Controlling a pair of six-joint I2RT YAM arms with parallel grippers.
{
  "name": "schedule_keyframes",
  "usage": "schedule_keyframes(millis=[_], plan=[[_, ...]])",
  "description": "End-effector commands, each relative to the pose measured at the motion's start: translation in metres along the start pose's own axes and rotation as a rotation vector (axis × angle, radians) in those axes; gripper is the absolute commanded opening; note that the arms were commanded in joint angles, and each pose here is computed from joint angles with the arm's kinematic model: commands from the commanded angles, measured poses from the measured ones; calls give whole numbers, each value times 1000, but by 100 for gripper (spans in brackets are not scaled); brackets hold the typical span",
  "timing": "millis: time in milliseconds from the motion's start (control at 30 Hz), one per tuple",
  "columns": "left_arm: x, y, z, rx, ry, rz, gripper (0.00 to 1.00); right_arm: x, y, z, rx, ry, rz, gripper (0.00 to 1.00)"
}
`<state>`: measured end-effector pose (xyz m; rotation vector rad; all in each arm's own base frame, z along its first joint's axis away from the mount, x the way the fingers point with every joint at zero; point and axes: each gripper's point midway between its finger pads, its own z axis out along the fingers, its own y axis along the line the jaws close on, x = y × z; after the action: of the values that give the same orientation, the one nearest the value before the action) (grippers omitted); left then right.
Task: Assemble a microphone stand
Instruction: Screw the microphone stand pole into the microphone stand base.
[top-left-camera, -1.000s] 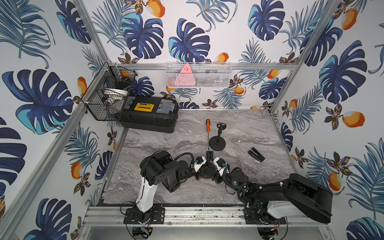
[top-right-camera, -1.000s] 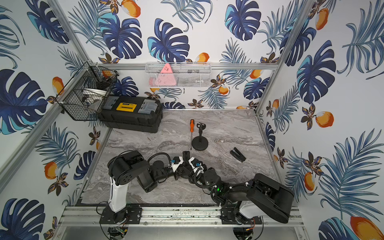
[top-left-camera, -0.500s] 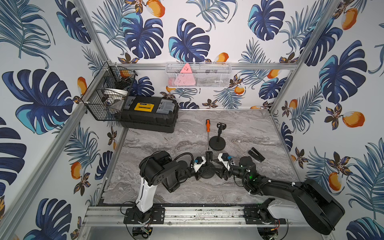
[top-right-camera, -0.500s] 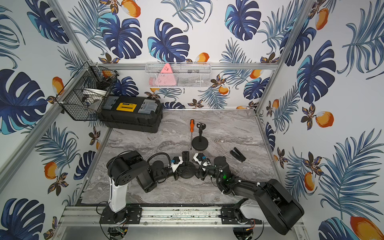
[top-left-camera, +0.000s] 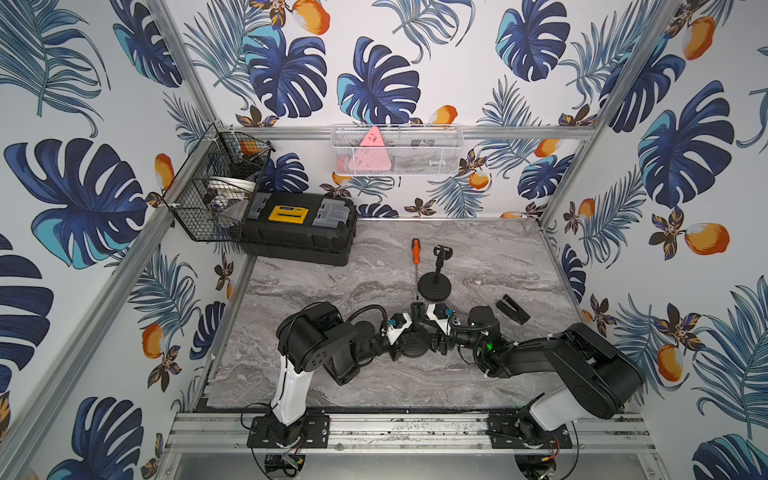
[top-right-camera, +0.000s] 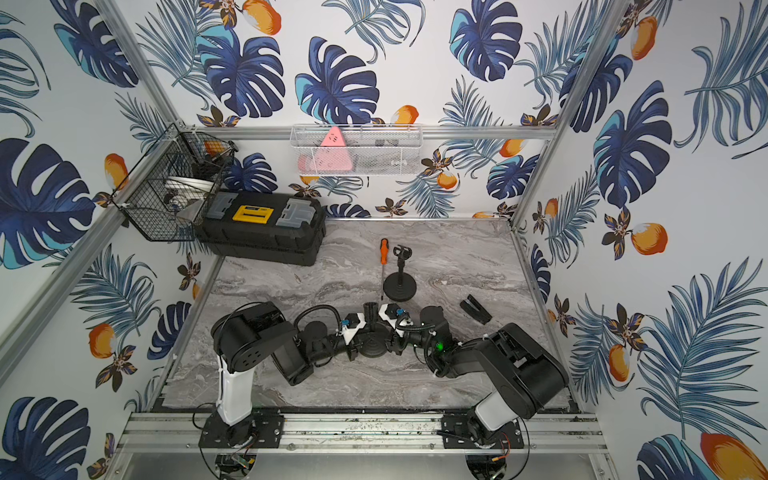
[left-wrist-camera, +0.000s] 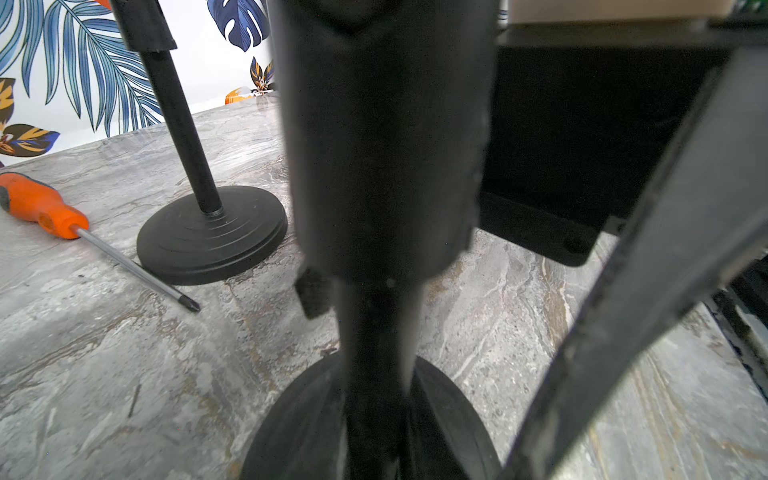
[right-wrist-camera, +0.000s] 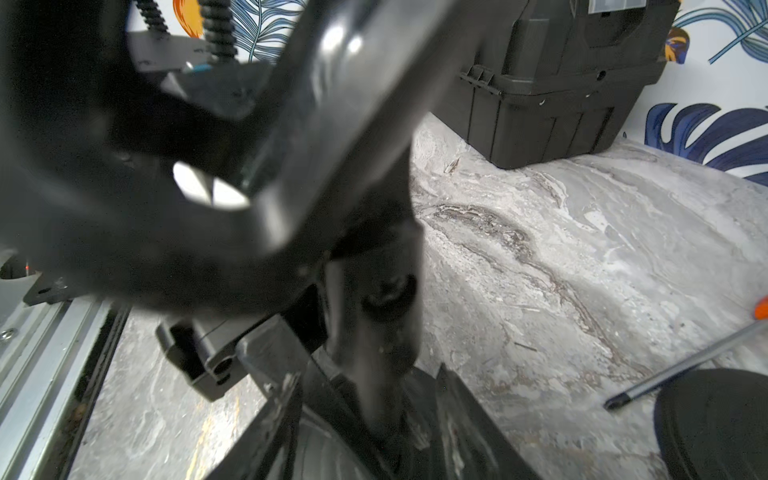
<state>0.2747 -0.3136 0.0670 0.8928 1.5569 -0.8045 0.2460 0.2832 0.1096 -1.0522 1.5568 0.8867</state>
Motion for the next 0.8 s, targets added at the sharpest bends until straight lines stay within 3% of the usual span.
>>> schedule_keyframes(millis=[0, 333, 567, 667, 767], plan=[[-1, 2, 0, -5, 0, 14, 14, -15, 2, 3, -28, -55, -29, 53], [0, 1, 0, -1, 4, 11, 14, -15, 4, 7, -57, -101, -15, 37], [1, 1, 1, -1, 5, 10, 15, -9, 11, 8, -97, -98, -20, 3], [0, 1, 0, -5, 1, 10, 20, -6, 11, 7, -84, -110, -24, 0], [-2, 2, -1, -10, -4, 10, 32, -3, 7, 5, -42, -135, -1, 0]])
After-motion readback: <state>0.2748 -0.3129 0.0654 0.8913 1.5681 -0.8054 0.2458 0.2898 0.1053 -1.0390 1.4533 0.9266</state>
